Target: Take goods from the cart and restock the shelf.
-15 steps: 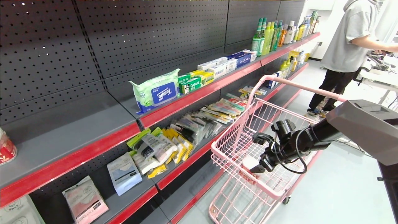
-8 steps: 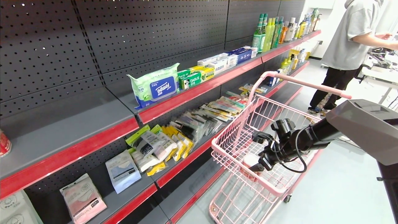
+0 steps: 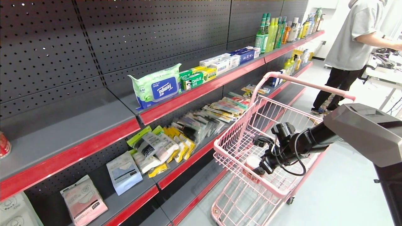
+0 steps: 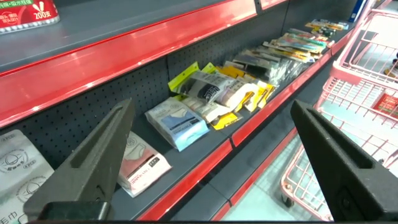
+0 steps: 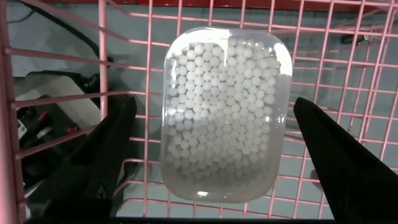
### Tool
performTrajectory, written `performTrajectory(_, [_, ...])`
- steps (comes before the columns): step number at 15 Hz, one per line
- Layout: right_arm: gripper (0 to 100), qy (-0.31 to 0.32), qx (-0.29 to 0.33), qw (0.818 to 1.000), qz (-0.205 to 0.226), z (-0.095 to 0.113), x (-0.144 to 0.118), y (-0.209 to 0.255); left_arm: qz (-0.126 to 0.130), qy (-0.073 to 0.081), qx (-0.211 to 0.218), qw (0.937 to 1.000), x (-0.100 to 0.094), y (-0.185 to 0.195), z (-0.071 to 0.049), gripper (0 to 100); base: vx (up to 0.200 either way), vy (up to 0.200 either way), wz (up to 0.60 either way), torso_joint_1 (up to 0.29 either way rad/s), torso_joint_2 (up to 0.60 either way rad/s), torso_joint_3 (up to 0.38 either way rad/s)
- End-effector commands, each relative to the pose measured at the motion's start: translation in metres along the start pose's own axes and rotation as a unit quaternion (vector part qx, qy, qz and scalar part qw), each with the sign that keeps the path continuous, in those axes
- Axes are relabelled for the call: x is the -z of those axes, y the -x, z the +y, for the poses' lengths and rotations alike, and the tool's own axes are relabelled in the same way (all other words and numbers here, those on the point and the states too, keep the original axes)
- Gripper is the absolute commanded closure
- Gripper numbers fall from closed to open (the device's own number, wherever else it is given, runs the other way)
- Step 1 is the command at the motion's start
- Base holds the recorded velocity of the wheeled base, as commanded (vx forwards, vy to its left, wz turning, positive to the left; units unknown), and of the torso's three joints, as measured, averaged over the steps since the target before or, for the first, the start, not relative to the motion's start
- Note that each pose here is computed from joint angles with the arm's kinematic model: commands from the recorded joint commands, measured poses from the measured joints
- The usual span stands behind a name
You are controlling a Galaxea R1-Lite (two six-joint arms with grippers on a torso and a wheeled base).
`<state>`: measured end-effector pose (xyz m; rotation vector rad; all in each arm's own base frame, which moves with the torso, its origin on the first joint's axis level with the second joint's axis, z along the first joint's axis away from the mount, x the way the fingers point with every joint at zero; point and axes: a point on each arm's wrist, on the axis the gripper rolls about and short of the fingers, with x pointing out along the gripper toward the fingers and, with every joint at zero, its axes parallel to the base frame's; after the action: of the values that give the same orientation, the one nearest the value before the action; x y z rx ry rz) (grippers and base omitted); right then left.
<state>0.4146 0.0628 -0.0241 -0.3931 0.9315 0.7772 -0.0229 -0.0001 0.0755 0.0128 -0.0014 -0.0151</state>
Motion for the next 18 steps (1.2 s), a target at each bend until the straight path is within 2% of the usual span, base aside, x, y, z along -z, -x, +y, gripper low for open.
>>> performTrajectory(1, [0, 0.000, -0.009, 1.000, -0.006, -0.001, 0.001, 0.000, 0.001, 0.000, 0.000, 1.0000, 0.000, 0.000, 0.000, 0, 0.000, 0.000, 0.00, 0.000, 0.00, 0.000])
performTrajectory(5, [0, 0.000, -0.012, 1.000, -0.009, 0.000, -0.001, 0.000, 0.001, -0.001, 0.000, 1.0000, 0.000, 0.000, 0.000, 0, 0.000, 0.000, 0.00, 0.000, 0.00, 0.000])
performTrajectory(9, [0, 0.007, -0.004, 1.000, 0.012, 0.004, -0.006, -0.001, 0.001, 0.000, 0.000, 1.0000, 0.000, 0.000, 0.000, 0, 0.000, 0.000, 0.00, 0.000, 0.00, 0.000])
performTrajectory(18, [0, 0.010, 0.008, 1.000, 0.025, 0.002, -0.006, -0.010, 0.001, -0.001, 0.000, 1.0000, 0.000, 0.000, 0.000, 0, 0.000, 0.000, 0.00, 0.000, 0.00, 0.000])
